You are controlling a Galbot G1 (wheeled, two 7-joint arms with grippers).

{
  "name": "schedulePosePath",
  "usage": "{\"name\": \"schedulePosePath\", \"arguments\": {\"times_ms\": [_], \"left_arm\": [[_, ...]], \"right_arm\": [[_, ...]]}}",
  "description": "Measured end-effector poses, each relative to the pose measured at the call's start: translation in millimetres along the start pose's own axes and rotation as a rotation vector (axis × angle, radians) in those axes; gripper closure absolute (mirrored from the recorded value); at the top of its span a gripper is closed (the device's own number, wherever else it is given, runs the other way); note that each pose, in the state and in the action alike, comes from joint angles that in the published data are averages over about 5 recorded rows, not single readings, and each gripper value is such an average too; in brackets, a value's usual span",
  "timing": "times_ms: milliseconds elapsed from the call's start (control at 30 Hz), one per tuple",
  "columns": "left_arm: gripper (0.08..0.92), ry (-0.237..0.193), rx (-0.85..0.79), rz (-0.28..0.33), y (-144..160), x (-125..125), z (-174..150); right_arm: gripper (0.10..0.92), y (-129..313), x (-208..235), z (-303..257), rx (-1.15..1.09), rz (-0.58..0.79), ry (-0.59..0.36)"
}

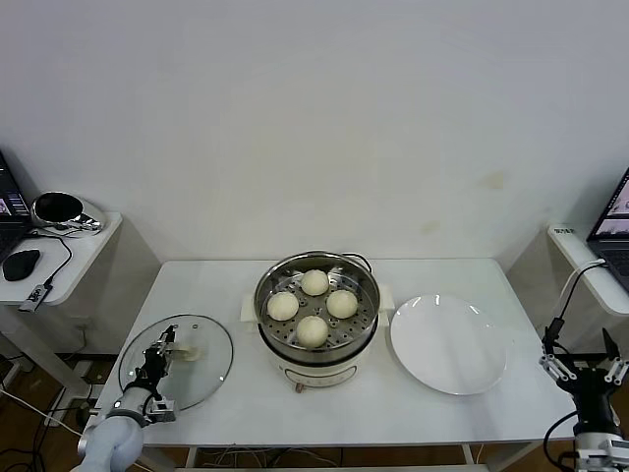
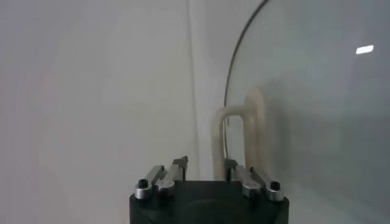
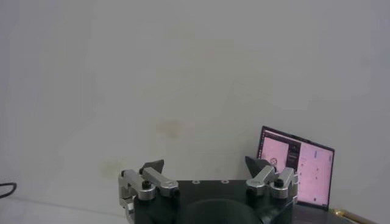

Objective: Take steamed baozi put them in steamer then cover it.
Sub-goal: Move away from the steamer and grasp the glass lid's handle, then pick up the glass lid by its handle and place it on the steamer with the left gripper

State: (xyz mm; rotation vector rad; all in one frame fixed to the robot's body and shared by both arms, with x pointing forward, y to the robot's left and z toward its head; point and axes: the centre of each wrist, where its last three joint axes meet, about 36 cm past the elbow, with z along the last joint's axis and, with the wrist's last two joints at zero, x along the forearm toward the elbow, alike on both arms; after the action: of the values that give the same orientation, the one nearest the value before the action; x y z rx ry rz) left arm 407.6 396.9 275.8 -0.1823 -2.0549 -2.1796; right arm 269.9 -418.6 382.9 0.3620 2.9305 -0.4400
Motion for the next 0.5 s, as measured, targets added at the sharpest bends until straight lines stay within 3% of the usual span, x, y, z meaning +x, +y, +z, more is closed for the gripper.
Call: {"name": "schedulePosePath", "arguments": {"times_ms": [133,500], "left_arm": [[0.835,0.003,0.016,-0.028,6,4,3],[0.845,0.041,0.043,-0.122,61,31,9]], "right_arm": [[0.2,2,-1,0,-0.001,-0.01,-0.001],[0.2,9,1,-4,-0.004,-0.034,-0.005]]}}
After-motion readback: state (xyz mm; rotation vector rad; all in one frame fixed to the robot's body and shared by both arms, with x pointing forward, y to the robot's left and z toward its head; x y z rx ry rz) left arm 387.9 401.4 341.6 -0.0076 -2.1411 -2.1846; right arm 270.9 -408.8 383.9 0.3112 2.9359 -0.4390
